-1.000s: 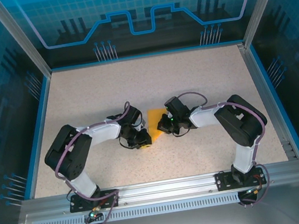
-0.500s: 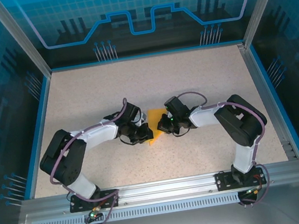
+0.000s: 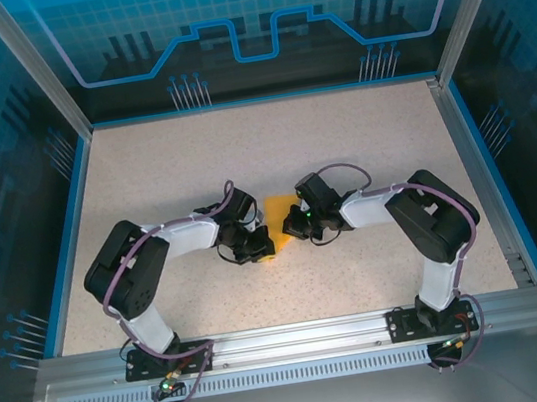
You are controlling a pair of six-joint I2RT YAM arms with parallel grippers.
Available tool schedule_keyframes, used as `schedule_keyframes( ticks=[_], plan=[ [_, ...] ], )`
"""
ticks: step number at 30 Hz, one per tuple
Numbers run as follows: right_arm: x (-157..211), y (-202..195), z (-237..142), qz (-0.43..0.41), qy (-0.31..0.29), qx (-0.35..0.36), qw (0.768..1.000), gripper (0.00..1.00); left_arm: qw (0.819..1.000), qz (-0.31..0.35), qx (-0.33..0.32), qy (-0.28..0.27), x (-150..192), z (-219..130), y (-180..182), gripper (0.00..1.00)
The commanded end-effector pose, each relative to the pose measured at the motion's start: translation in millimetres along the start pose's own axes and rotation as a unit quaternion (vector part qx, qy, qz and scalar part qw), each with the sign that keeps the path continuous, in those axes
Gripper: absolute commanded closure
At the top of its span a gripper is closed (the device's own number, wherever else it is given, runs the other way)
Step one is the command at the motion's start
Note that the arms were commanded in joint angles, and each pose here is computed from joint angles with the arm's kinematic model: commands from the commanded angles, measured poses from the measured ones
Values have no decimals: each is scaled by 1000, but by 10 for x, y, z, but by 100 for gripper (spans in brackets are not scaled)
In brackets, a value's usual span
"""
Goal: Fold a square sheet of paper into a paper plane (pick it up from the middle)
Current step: Third fold the triangle at the center of the table.
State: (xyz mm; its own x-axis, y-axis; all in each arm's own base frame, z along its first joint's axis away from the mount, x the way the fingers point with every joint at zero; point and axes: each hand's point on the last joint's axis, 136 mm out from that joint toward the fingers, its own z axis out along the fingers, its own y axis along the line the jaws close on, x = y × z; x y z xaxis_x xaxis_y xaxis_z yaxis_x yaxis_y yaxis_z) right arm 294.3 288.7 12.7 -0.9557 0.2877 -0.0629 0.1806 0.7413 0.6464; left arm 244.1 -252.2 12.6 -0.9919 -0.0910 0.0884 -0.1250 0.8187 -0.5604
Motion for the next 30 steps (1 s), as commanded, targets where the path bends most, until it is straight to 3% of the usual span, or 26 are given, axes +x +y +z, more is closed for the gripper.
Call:
schedule_keyframes(
  ticks=[1,6,16,30],
  plan=[
    [-16,-25,-130,-46,-18,14,999,98,998,-18,-54,4,57,72,310,97],
    [174,189,-159,-104,-10,-2,995,97,998,-21,-60,7,81,91,360,100],
    [488,173,91,-106,31,-4,994,98,998,-22,-57,4,99,72,359,100],
    [400,-270,93,-68,20,50,996,98,998,-30,-60,0,103,55,386,100]
  ],
)
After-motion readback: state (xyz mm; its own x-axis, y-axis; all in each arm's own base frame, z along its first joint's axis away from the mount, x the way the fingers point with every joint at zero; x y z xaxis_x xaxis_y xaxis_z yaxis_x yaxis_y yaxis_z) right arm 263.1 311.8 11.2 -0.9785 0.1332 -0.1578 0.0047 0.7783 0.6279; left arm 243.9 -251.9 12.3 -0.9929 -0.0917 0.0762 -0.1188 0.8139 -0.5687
